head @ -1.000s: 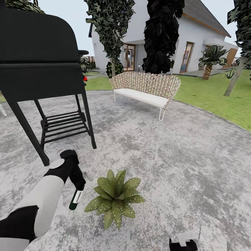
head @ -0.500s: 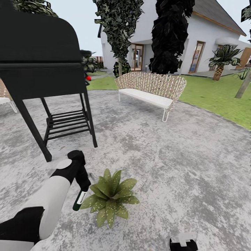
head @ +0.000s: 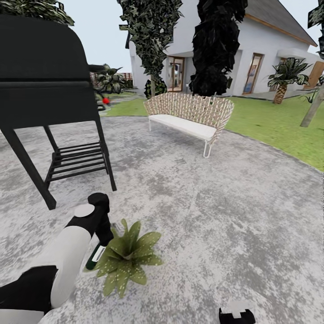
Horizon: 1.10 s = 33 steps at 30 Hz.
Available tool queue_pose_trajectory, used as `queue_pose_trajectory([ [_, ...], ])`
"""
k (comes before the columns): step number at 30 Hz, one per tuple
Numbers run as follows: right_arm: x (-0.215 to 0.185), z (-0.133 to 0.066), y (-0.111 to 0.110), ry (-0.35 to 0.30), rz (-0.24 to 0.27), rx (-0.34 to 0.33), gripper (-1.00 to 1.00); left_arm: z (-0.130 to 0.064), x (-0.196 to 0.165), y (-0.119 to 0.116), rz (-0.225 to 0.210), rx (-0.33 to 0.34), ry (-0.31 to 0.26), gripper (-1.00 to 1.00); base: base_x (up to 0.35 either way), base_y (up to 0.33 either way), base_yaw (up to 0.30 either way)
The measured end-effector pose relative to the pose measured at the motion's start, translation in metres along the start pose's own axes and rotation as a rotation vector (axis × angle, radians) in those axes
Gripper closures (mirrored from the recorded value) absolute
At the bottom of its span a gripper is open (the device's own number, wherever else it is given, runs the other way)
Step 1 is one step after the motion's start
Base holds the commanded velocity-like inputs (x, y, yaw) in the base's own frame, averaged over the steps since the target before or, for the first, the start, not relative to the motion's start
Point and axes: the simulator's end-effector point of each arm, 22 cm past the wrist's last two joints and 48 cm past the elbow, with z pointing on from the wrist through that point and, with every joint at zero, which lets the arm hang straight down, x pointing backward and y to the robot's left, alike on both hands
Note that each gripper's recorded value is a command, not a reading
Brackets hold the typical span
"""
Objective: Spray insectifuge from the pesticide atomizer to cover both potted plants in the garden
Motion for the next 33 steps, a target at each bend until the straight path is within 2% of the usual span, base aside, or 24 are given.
queue_pose_trajectory([
  [4, -0.0007, 0.0000, 0.0012, -0.001, 0.001, -0.001, -1.00, -0.0002, 0.0006, 0.0006, 0.001, -0.004, 0.005, 1.00, 0.124, -0.208, 0.000],
  [10, -0.0012, 0.0000, 0.0022, -0.002, 0.003, -0.002, -1.00, -0.0001, 0.0012, 0.0012, 0.001, -0.007, 0.008, 1.00, 0.005, -0.007, 0.008],
  [17, -0.0018, -0.0005, 0.0055, -0.003, 0.005, -0.006, -1.00, -0.0001, 0.0012, 0.0011, 0.001, -0.006, 0.007, 1.00, 0.000, -0.023, 0.244],
  [33, -0.0029, 0.0001, 0.0039, -0.005, 0.005, -0.003, -1.00, -0.0002, 0.0022, 0.0023, 0.000, -0.010, 0.010, 1.00, -0.061, -0.264, 0.016],
])
